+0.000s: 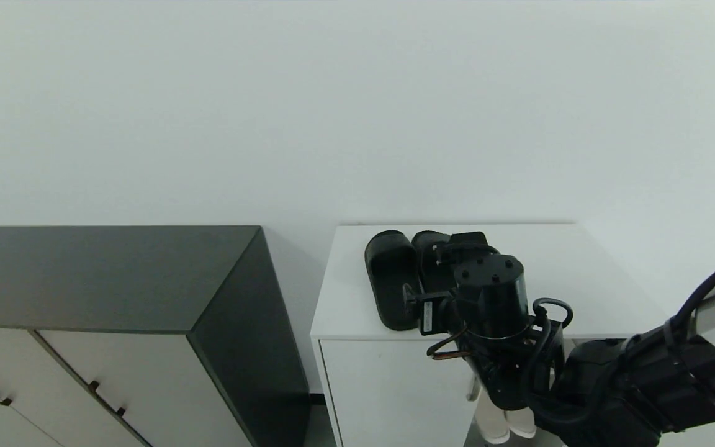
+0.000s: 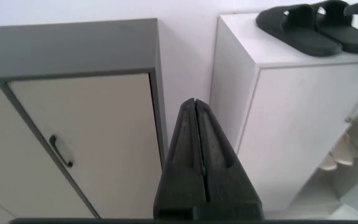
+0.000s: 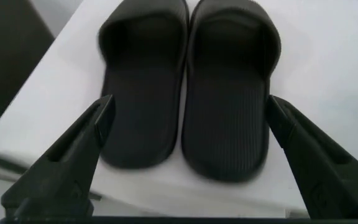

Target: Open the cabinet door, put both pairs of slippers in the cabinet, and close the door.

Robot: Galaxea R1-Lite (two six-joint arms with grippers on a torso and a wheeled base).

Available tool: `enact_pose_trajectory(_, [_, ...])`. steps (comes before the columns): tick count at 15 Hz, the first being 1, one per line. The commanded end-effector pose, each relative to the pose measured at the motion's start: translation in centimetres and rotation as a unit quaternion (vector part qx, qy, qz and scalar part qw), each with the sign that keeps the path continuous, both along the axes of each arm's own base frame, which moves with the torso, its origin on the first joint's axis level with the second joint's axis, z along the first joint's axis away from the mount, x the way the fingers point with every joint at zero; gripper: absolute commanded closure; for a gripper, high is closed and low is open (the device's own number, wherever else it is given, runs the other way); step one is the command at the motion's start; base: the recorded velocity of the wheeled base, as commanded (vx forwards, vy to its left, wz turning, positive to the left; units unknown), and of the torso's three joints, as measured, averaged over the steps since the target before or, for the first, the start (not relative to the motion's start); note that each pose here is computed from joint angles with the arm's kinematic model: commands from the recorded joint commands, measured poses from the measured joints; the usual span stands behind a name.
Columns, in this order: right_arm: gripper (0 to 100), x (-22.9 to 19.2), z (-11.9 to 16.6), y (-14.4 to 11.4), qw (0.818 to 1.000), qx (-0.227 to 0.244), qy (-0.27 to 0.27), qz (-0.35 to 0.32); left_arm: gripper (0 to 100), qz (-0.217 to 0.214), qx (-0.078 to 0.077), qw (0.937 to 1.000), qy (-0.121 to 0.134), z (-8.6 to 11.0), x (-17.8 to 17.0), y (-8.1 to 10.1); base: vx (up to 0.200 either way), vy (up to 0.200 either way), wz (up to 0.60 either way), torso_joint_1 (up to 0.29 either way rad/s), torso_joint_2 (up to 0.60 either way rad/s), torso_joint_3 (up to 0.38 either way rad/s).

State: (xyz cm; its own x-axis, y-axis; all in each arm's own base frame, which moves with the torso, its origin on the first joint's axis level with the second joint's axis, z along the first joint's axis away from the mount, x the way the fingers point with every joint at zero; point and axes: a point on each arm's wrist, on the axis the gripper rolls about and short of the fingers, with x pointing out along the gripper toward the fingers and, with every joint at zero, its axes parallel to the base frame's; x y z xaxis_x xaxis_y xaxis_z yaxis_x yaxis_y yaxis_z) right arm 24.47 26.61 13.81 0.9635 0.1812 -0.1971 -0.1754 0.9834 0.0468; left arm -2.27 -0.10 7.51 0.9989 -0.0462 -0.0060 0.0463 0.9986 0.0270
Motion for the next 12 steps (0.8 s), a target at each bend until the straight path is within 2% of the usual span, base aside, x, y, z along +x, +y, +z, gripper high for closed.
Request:
enact_pose_trajectory(1, [0,0.3,-1.1,0.4,1.0,-0.008,0.007,0.0,100,0.0,-0.001,1.0,0.0,0.0,0.0,0.0,0.2,0.0,0.0,0.007,0.01,0.002])
enact_pose_trajectory(3, [0,0.6,-2.3,0.8,1.0,-0.013,0.011,0.0,100,0.0,0.0,1.0,0.0,0.0,0.0,0.0,0.2,0.0,0.0,0.005,0.0,0.0])
enact_pose_trajectory(8, [0,1.4,-3.6,1.3,1.0,-0.014,0.011,-0.004,100,0.0,-0.001,1.0,0.0,0.0,0.0,0.0,0.0,0.0,0.0,0.0,0.0,0.0])
enact_pose_trajectory(12, [0,4.4,-4.5,1.7,1.0,-0.006,0.002,-0.026,100,0.0,0.0,1.0,0.0,0.0,0.0,0.0,0.0,0.0,0.0,0.0,0.0,0.0])
